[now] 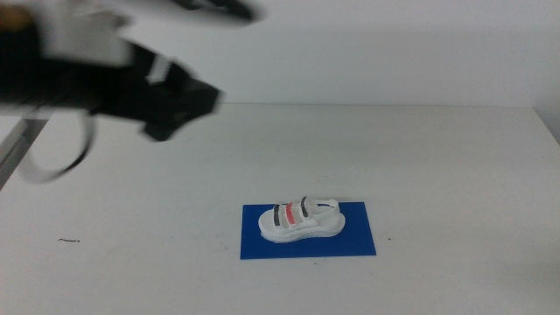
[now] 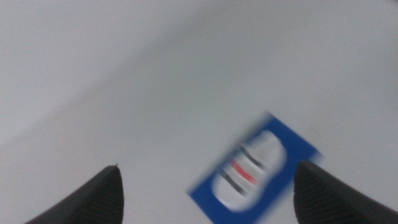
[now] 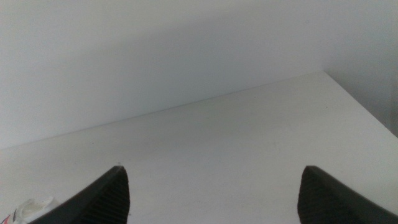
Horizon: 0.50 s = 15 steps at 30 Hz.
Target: Use one arm to grab the shoe from the table and place it on the mat.
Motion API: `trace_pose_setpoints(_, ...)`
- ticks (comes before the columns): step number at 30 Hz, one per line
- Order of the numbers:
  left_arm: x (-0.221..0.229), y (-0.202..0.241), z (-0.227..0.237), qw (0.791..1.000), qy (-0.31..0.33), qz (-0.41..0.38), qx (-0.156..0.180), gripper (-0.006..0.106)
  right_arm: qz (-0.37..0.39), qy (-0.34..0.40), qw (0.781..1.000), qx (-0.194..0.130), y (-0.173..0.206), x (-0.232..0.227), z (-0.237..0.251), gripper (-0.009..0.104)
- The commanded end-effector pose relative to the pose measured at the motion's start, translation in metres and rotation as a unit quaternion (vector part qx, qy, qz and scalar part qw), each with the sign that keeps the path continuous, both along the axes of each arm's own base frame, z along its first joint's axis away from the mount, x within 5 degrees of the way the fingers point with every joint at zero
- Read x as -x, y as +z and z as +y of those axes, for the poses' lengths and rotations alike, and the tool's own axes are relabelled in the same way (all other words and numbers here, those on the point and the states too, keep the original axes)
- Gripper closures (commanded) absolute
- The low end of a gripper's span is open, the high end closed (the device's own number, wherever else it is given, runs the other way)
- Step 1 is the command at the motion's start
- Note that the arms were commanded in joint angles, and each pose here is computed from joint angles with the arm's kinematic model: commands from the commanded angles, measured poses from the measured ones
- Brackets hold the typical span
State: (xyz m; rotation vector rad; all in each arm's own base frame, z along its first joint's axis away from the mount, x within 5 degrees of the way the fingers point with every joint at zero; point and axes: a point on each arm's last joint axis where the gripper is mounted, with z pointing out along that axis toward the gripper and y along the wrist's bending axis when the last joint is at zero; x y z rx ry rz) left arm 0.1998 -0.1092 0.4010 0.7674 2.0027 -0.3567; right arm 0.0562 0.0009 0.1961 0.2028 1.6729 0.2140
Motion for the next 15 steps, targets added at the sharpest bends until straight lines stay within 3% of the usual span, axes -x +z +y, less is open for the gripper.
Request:
trace_pose_setpoints(1, 0.020, -0.007, 0.019, 0.995, 0.058, -0.053, 0.057, 0.007, -0.005, 0.001, 1.000, 0.005, 0.000, 0.000, 0.000, 0.016)
trace_pose_setpoints(4, 0.046, -0.017, 0.040, 0.980, 0.113, -0.113, 0.121, 0.007, -0.005, 0.001, 1.000, 0.005, 0.000, 0.000, 0.000, 0.016)
trace_pose_setpoints(9, 0.072, -0.052, 0.067, 0.954, 0.182, -0.174, 0.163, 0.007, -0.005, 0.001, 1.000, 0.005, 0.000, 0.000, 0.000, 0.016)
trace_pose_setpoints(15, 0.086, -0.104, 0.084, 0.937, 0.236, -0.203, 0.160, 0.007, -0.005, 0.001, 1.000, 0.005, 0.000, 0.000, 0.000, 0.016)
